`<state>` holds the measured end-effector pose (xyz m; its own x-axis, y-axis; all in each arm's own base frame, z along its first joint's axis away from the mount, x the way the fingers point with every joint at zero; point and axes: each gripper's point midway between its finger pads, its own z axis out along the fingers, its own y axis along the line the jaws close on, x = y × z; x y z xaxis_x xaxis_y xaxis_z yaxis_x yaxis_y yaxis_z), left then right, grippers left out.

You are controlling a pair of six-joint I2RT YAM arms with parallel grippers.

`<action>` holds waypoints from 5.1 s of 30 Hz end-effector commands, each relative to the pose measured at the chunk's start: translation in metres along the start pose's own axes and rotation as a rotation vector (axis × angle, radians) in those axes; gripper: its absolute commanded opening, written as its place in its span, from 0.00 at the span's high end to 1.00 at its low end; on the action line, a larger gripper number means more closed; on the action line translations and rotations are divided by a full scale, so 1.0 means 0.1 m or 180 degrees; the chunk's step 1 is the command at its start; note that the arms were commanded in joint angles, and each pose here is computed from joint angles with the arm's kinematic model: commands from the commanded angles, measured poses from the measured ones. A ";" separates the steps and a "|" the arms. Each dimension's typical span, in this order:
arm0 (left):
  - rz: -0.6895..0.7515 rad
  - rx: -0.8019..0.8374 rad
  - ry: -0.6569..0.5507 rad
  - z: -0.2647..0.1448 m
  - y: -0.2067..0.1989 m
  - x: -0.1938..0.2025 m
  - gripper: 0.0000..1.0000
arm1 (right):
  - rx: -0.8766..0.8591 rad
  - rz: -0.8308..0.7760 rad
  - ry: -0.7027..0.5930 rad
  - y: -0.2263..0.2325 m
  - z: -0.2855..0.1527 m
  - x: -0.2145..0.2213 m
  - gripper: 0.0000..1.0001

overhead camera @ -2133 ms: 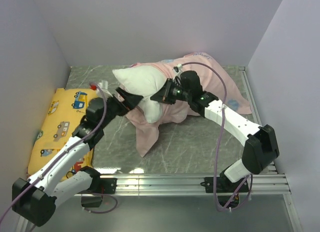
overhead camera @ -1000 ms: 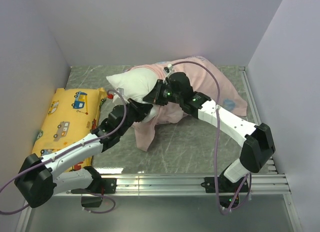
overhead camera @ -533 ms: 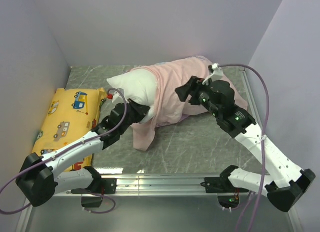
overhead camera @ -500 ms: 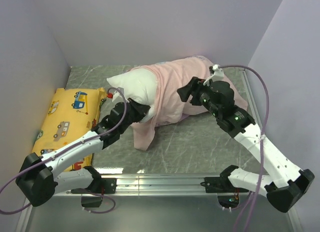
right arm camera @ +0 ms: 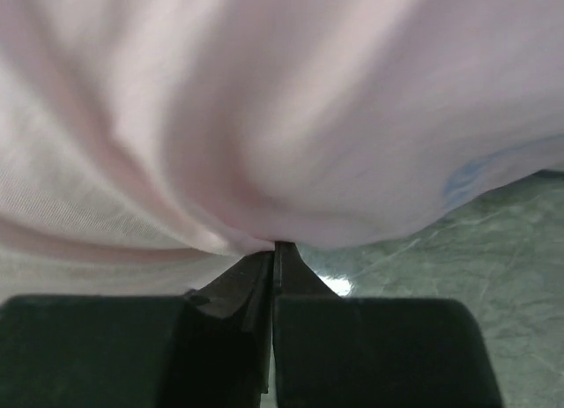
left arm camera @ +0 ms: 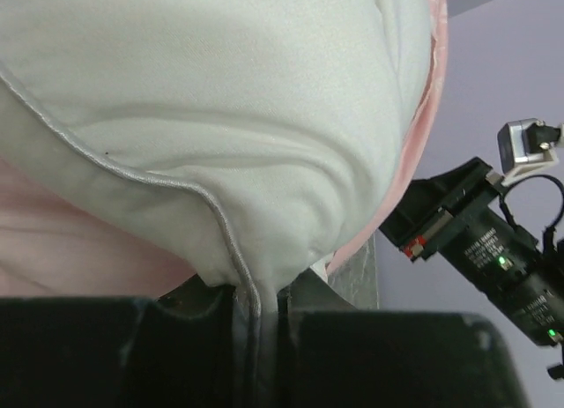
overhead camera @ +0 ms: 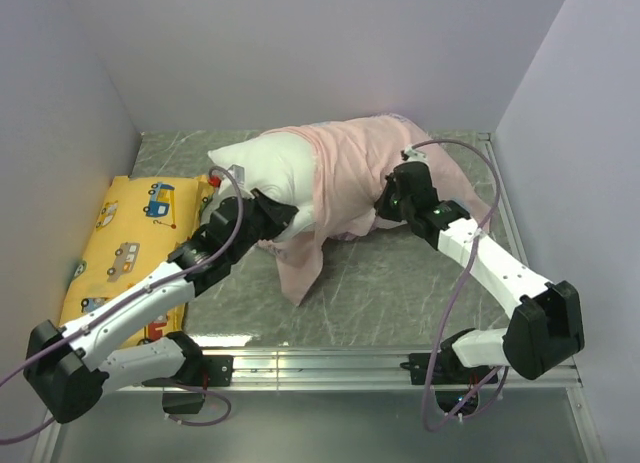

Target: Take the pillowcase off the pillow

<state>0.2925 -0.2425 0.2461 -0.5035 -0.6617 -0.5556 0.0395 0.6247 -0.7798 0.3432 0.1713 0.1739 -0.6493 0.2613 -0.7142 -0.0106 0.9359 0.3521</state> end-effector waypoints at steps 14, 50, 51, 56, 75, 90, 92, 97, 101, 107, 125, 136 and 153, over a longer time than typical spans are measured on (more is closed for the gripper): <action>-0.0206 0.0434 -0.0396 -0.77 -0.08 -0.81 0.99 | 0.1115 0.1225 -0.0393 -1.89 0.13 -0.51 1.00; -0.0988 -0.0571 0.0638 -0.53 1.72 0.83 0.99 | 0.1150 -0.0483 -0.0381 -0.37 0.74 -1.39 1.00; -0.0993 -0.0586 0.0622 -0.55 1.73 0.82 1.00 | 0.1188 -0.0237 -0.0431 -0.53 0.71 -1.47 1.00; -0.0995 -0.0551 0.0506 -0.66 1.71 0.75 1.00 | 0.1386 0.0338 -0.0541 -1.23 0.63 -1.72 1.00; -0.0387 -0.0174 0.0074 -0.54 0.84 -0.06 0.99 | 0.0093 -0.0045 -0.0666 -0.14 -0.46 -0.90 0.23; -0.0259 0.0032 -0.0129 -0.60 0.53 -0.33 1.00 | -0.0031 0.0523 -0.0618 -0.68 -0.57 0.76 0.17; -0.0274 0.0078 -0.0147 -0.61 0.49 -0.35 0.99 | -0.0030 0.0565 -0.0554 -0.67 -0.48 0.83 0.16; -0.0247 0.0092 -0.0162 -0.64 0.44 -0.39 0.99 | -0.0109 0.0608 -0.0819 -0.57 -0.36 0.60 0.17; -0.0189 0.0113 -0.0172 -0.68 0.40 -0.43 1.00 | -0.0377 0.0674 -0.0928 -0.37 -0.38 0.44 0.31; -0.0021 0.0257 -0.0303 -0.85 0.10 -0.66 0.99 | -0.0005 0.0513 -0.1103 -0.40 -0.66 -0.02 1.00; 0.0078 -0.0192 -0.0633 -0.37 -0.08 -1.55 0.87 | 0.0153 -0.0340 -0.0684 0.32 -0.55 -1.08 1.00; 0.0311 -0.0117 0.0058 0.40 0.43 -1.29 0.38 | 0.0301 -0.0648 0.0471 0.11 1.17 0.01 0.53; -0.0680 -0.0442 -0.0527 -0.46 1.08 -0.71 0.01 | 0.0103 -0.0377 -0.0036 0.24 0.76 -0.95 0.27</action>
<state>0.3029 -0.1055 0.2514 -0.3334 -0.7687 -0.5459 -0.0964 0.6038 -0.7913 0.4745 0.1871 0.1747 -0.6342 0.1634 -0.7557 -0.0261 0.9723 0.2321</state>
